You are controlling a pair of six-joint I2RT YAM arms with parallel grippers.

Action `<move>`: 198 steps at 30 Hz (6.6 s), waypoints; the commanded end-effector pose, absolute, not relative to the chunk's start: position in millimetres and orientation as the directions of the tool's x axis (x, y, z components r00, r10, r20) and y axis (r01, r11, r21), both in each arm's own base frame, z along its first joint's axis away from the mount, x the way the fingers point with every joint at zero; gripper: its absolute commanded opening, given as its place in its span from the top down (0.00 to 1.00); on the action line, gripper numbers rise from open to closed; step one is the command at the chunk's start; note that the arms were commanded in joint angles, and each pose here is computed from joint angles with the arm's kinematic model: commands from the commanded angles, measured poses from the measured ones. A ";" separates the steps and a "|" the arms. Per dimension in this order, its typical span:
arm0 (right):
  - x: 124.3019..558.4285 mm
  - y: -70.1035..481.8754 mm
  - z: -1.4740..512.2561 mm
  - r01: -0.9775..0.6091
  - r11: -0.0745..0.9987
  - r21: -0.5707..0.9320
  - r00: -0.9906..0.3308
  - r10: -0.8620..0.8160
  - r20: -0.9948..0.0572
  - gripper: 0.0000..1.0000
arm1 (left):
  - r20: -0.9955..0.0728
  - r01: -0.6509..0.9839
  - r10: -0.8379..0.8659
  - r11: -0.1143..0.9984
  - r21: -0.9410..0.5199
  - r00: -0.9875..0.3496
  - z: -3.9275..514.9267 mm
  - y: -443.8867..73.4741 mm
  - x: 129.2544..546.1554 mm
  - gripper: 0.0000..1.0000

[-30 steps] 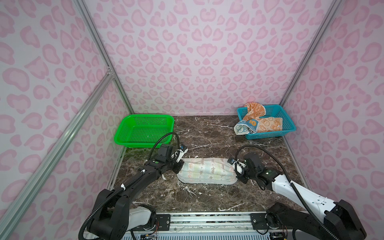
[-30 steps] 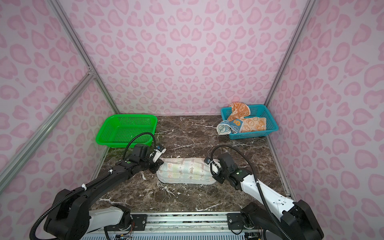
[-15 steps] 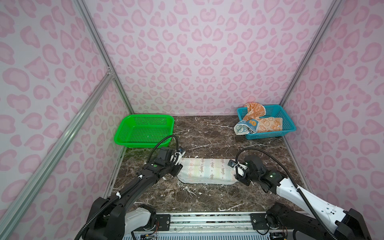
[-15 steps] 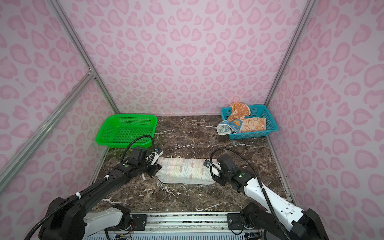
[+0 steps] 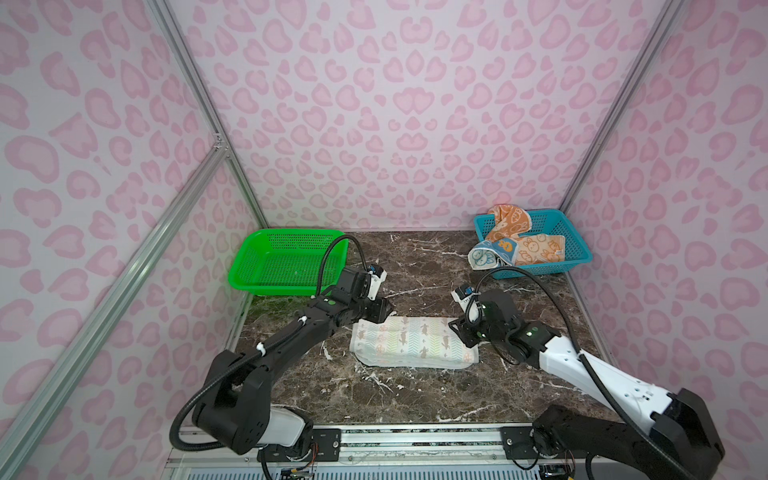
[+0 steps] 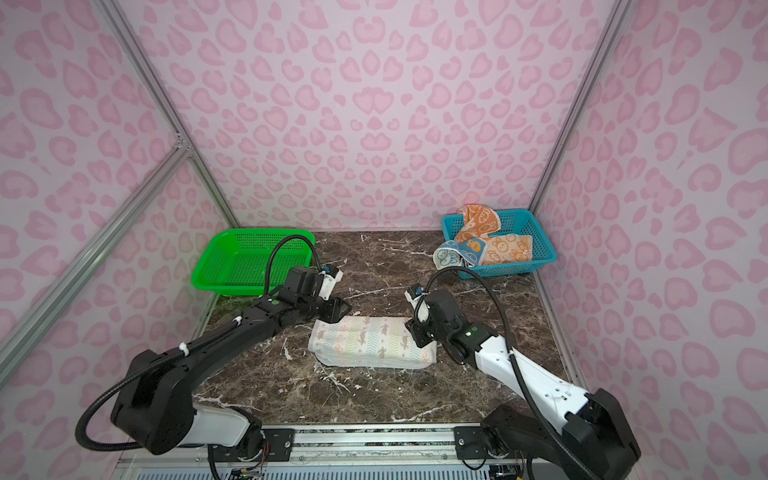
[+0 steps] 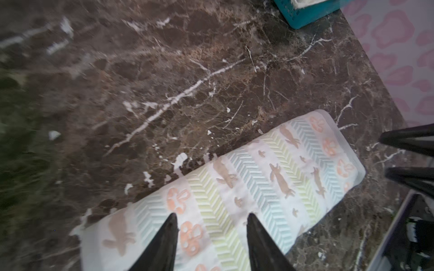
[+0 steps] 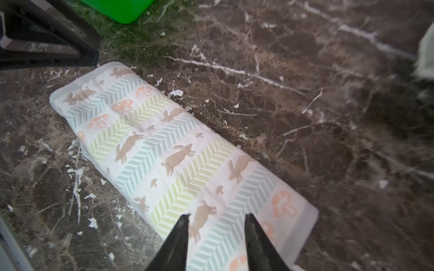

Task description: Fold and stack the towels

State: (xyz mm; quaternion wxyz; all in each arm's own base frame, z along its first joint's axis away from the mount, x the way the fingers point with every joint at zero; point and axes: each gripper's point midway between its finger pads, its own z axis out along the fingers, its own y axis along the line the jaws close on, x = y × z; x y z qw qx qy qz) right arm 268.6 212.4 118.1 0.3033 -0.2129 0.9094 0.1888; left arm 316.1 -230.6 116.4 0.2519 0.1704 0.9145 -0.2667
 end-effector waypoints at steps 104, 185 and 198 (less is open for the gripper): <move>224.5 225.6 9.5 -0.088 0.921 0.379 -0.995 -0.062 -0.081 0.98 | 0.012 0.003 0.012 0.830 -0.558 -1.000 1.8 -176.3 242.1 0.97; 229.0 387.0 65.9 -0.926 0.283 -0.249 -0.121 -0.848 -0.516 0.17 | -0.572 -0.082 -0.344 0.898 -0.433 -0.745 145.8 -73.0 300.9 0.03; 229.7 396.5 9.9 -0.960 0.231 -0.158 -0.154 -0.908 -0.389 0.27 | -0.495 -0.232 -0.469 0.854 -0.466 -0.731 127.5 -48.6 293.0 0.03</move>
